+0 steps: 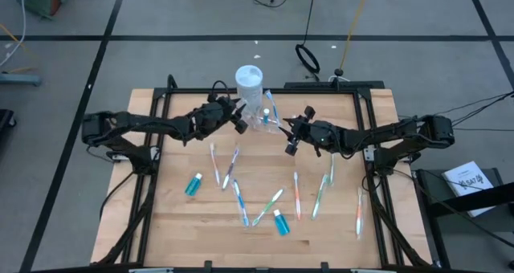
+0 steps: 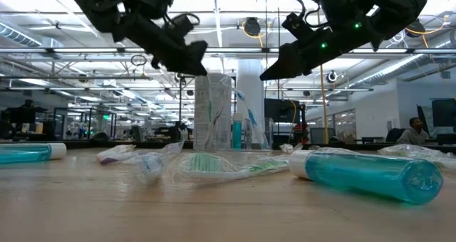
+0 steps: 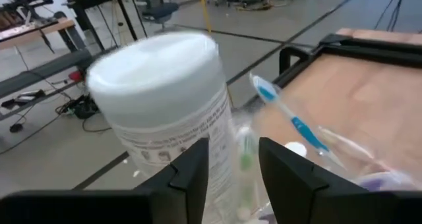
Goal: Pick & Place toothbrushing station
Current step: Put the green toothbrush into the transparent organizer, then put the orange toothbrush into the transparent organizer
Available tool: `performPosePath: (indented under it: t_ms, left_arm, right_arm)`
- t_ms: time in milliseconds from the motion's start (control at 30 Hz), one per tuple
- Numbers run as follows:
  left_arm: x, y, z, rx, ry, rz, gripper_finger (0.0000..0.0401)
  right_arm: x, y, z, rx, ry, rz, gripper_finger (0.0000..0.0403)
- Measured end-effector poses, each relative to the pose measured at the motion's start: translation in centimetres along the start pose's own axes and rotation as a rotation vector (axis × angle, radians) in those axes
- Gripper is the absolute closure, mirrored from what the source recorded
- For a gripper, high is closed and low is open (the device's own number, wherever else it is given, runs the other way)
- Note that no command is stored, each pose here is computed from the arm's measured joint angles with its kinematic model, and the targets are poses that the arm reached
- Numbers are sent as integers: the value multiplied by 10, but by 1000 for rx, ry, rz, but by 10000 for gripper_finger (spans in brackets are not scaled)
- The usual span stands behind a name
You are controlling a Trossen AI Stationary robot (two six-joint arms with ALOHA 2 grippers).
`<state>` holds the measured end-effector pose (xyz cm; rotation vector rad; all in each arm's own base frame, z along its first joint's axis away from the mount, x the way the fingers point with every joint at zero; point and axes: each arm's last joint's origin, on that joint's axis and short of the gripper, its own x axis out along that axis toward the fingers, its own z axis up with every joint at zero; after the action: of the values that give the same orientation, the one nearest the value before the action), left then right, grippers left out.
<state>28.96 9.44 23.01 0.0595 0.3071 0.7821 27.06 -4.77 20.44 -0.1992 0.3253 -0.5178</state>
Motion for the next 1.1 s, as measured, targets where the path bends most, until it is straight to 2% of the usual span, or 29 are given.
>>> performPosePath:
  t_ms: [133,333,700,1100]
  left_arm:
    - [-19,4,9,21,25,-23,263]
    - [-35,6,16,28,28,-45,265]
    - [-38,3,14,61,51,-58,265]
    - [-37,4,16,118,28,-55,265]
  right_arm:
    - [0,0,-2,3,16,4,257]
    - [2,-5,-9,108,86,-20,257]
    - [10,-42,-41,442,318,-204,257]
    - [38,-46,-85,583,425,-301,257]
